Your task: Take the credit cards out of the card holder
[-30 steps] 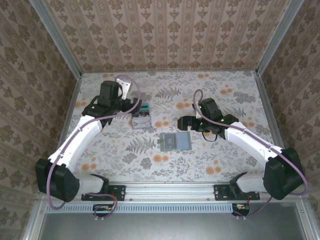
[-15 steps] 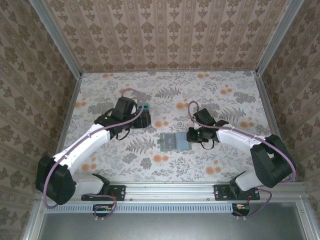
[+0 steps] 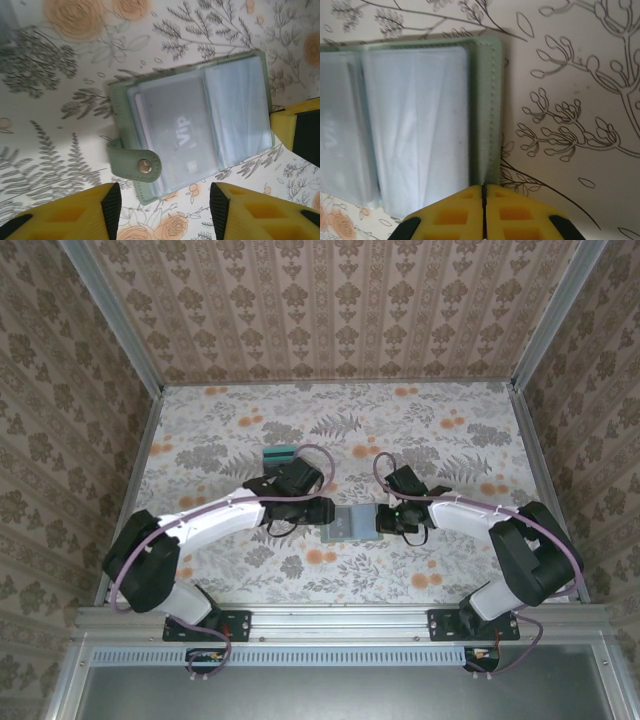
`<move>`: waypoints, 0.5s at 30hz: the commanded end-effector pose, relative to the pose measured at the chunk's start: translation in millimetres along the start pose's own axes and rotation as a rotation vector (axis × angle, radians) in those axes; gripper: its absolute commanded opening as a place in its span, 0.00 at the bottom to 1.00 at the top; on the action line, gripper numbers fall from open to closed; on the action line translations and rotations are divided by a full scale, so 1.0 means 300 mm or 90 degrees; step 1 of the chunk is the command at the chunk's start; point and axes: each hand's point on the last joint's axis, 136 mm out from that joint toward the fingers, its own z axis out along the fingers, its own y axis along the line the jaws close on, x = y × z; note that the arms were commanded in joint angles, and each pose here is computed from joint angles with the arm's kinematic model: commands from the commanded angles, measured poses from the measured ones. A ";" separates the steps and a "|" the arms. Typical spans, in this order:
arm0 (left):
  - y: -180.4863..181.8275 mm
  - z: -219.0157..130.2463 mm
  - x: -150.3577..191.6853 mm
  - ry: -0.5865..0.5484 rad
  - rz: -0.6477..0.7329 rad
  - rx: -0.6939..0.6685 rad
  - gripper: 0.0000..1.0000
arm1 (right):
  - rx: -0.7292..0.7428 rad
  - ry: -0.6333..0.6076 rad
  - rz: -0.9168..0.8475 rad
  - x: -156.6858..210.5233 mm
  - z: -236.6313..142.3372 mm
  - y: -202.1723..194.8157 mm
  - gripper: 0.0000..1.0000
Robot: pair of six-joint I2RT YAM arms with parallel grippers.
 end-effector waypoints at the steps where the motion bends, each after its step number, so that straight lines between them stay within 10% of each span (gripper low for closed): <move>1: -0.080 0.007 -0.012 0.013 0.009 0.036 0.48 | 0.029 0.008 0.006 0.026 0.026 -0.037 0.10; 15: -0.094 0.139 0.038 0.103 0.015 0.011 0.42 | 0.034 0.013 0.017 0.041 0.032 -0.050 0.09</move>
